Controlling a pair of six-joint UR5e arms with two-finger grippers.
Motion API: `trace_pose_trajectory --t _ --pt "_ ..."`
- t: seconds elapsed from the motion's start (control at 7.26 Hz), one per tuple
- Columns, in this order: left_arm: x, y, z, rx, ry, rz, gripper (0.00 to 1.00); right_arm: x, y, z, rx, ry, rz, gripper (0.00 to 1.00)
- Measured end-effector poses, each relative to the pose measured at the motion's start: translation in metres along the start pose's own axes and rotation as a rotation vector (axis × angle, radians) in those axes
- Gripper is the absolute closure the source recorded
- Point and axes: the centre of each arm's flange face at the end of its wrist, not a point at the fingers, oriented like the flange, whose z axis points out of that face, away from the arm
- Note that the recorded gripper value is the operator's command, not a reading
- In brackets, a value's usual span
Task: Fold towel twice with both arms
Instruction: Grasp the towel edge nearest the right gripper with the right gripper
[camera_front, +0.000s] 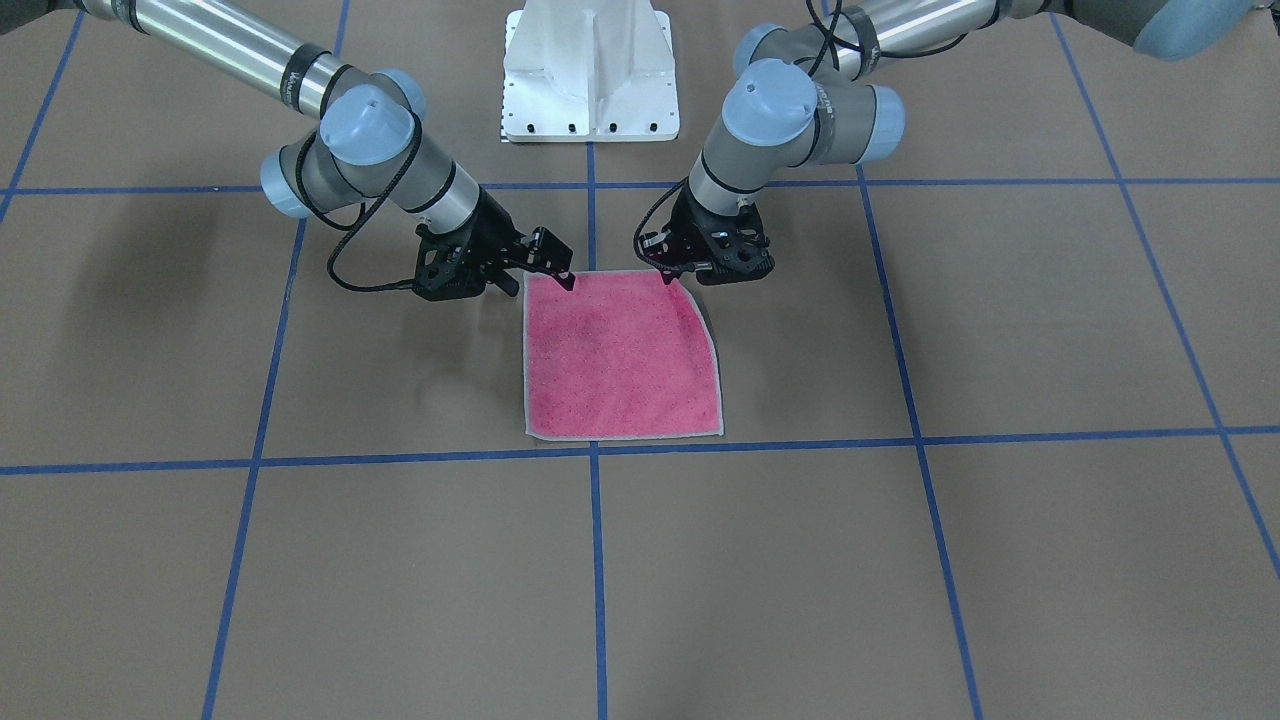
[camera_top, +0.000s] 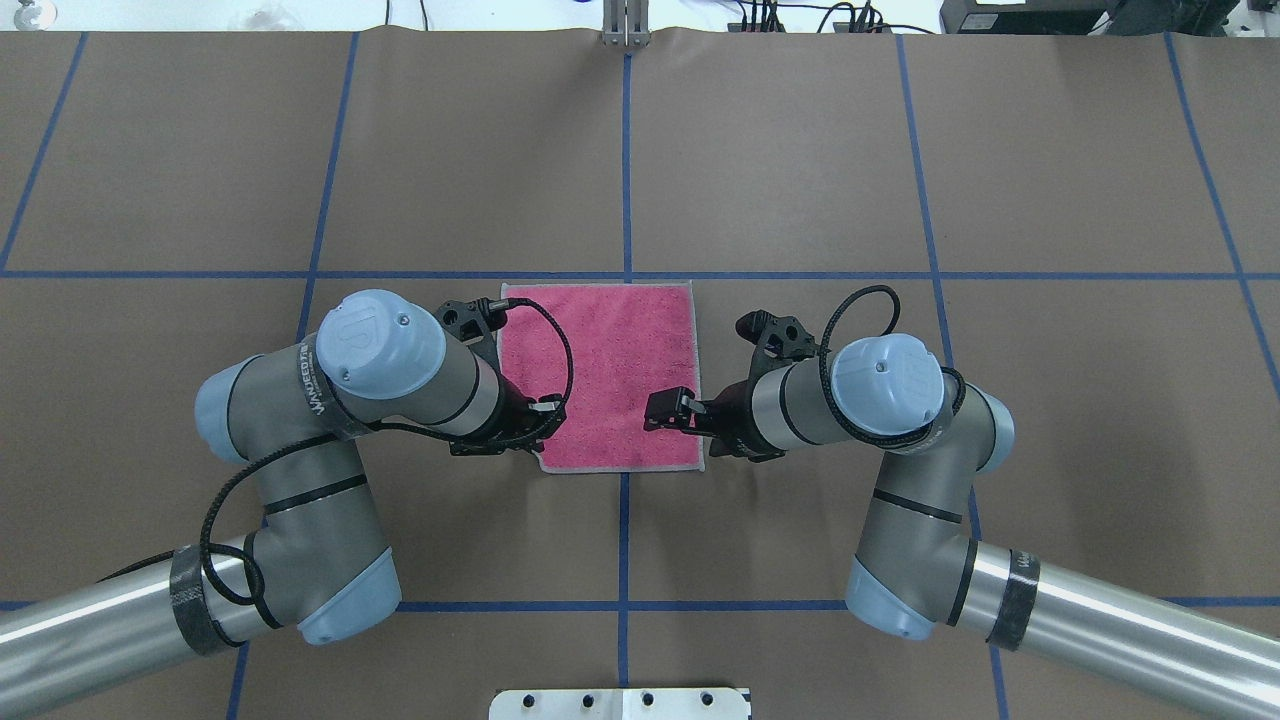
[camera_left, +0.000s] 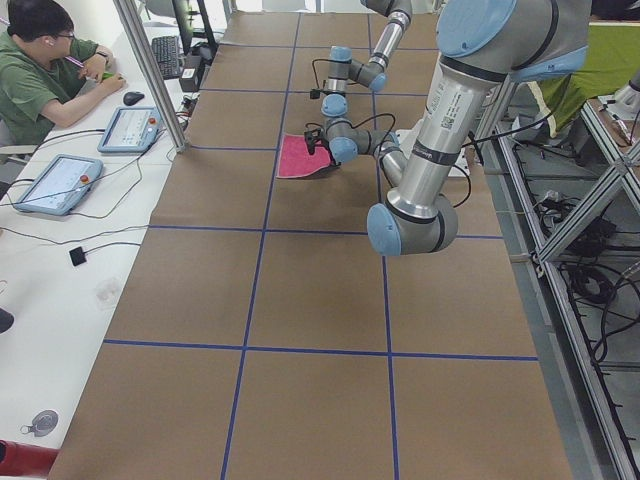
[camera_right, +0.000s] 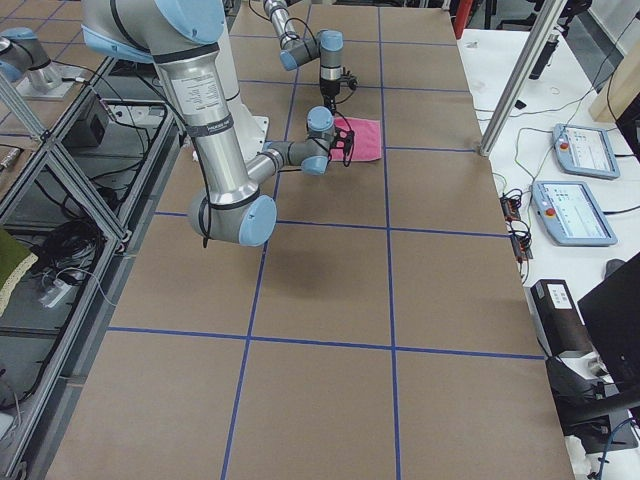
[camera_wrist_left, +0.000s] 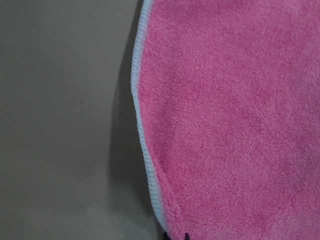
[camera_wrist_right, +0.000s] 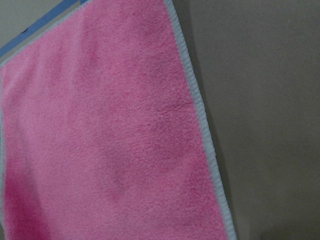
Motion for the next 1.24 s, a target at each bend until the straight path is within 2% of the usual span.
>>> trace_pose_trajectory --t 0.14,0.28,0.55,0.69,0.83,1.24 --pt "0.0 0.0 0.0 0.0 0.0 0.0 1.0 0.0001 0.0 0.0008 -0.001 0.002 0.003 0.22" --pt "-0.0002 0.0 0.0 0.0 0.0 0.0 1.0 -0.0001 -0.0003 0.0013 -0.001 0.002 0.007 0.37" --pt "-0.0007 0.0 0.0 -0.001 -0.001 0.001 1.0 -0.0018 -0.0002 0.0014 -0.001 0.0 0.021 0.81" --pt "-0.0009 0.0001 0.0 -0.001 -0.001 0.001 1.0 -0.0024 0.0 0.0014 -0.001 -0.001 0.028 0.94" --pt "-0.0012 0.0 0.0001 -0.001 -0.001 0.0 1.0 -0.0028 0.0002 0.0012 -0.001 -0.002 0.037 1.0" --pt "-0.0013 -0.0002 -0.0006 0.0 0.0 -0.001 1.0 -0.0039 0.0023 0.0018 -0.005 -0.005 0.053 1.0"
